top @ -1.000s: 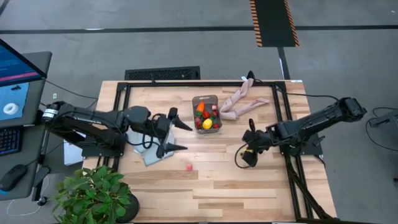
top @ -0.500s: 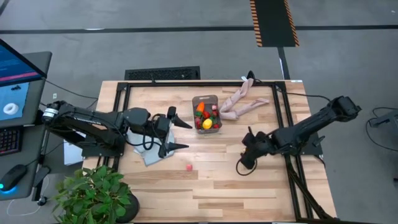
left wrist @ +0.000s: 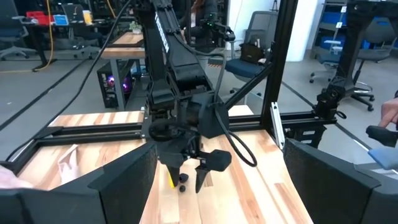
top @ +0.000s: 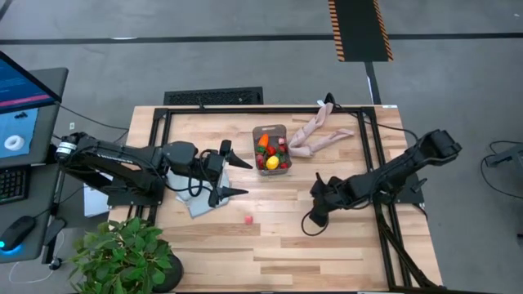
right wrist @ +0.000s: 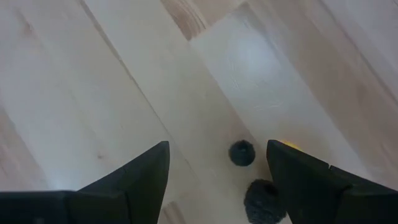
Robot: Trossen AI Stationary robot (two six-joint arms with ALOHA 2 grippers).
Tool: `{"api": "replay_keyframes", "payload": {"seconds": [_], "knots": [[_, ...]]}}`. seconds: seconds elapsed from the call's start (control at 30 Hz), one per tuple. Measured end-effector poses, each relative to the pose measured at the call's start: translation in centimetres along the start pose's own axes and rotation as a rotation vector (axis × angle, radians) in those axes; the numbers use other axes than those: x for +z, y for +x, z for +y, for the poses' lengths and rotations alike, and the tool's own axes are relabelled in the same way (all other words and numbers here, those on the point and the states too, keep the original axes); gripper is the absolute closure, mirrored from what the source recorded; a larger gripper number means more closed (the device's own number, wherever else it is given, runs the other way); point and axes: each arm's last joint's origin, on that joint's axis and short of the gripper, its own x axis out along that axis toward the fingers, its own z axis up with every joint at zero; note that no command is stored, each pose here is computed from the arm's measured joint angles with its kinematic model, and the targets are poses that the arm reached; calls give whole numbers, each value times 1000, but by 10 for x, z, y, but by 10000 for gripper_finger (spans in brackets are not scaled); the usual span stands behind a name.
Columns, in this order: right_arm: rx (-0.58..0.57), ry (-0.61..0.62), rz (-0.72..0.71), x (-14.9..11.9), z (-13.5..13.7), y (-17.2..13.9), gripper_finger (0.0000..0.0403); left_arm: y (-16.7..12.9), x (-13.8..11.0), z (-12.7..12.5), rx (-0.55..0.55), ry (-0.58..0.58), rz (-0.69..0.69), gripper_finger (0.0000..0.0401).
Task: Pick and placing Produce into tupperware
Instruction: Put the blueberry into the black bin
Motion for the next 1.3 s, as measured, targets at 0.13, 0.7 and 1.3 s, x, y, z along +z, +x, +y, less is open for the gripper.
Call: {"api": "replay_keyframes", "payload": {"seconds": [0.13,0.7,1.3], "knots": [[-33,-8,29,-2,-1,7,113,0,0,0,0,-8,3,62],[-31,-3,39,-2,-1,10,224,0,-1,1,27,-13,14,62],[-29,-60,-20,22,11,-5,381,0,-2,1,27,-19,22,62]]}}
